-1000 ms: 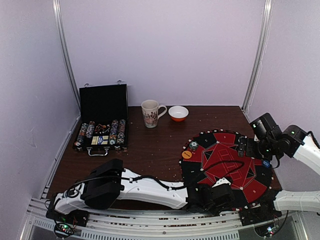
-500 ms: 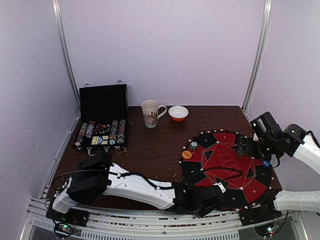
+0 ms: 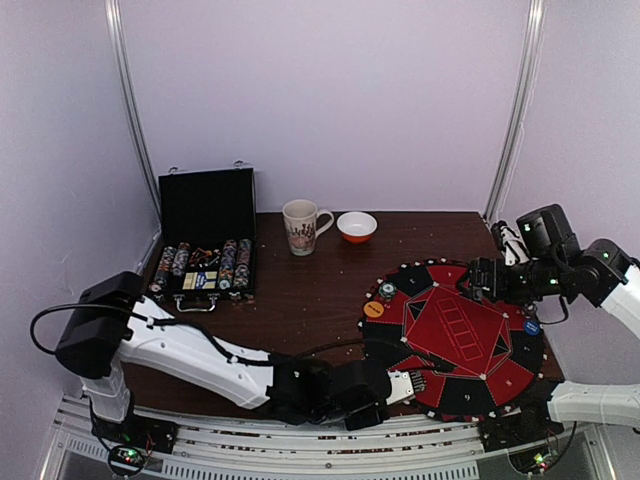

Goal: Distribute texas hold em gaming equipment
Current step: Pick up the poker card from the poker table mat, then pass from the left arm to the right

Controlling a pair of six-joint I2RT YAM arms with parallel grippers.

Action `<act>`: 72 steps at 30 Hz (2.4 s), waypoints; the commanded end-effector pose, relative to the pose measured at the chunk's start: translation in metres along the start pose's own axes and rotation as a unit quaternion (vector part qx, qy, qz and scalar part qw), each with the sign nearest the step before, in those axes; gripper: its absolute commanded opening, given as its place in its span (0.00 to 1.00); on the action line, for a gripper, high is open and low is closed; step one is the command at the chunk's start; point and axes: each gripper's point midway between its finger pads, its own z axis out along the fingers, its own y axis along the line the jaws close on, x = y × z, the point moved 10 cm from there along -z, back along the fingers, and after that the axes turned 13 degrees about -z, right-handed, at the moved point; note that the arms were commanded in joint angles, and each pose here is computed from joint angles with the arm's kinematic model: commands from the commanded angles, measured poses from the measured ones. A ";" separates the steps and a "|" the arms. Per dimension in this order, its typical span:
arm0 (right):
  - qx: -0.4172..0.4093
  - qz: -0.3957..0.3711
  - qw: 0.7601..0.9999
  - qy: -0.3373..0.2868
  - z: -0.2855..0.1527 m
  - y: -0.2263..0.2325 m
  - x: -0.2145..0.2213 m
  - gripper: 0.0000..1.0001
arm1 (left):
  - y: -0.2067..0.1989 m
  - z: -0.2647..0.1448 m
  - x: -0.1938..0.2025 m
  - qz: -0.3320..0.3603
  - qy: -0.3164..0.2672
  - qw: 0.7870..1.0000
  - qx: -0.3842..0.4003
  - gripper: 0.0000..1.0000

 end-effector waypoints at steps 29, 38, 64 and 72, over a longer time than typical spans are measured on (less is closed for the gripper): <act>-0.480 -0.089 0.866 -0.109 -0.001 0.113 -0.018 1.00 | 0.117 -0.171 -0.098 0.038 -0.141 0.989 0.001 0.47; -0.507 -0.109 0.851 -0.080 0.021 0.146 -0.013 0.99 | 0.119 -0.172 -0.098 0.043 -0.143 0.989 0.001 0.47; -0.522 -0.097 0.846 -0.056 0.039 0.166 -0.008 0.30 | 0.117 -0.161 -0.088 0.066 -0.105 0.992 0.004 0.45; -0.525 -0.100 0.843 -0.063 0.036 0.166 -0.009 0.00 | 0.118 -0.141 -0.074 0.075 -0.068 0.995 -0.024 0.87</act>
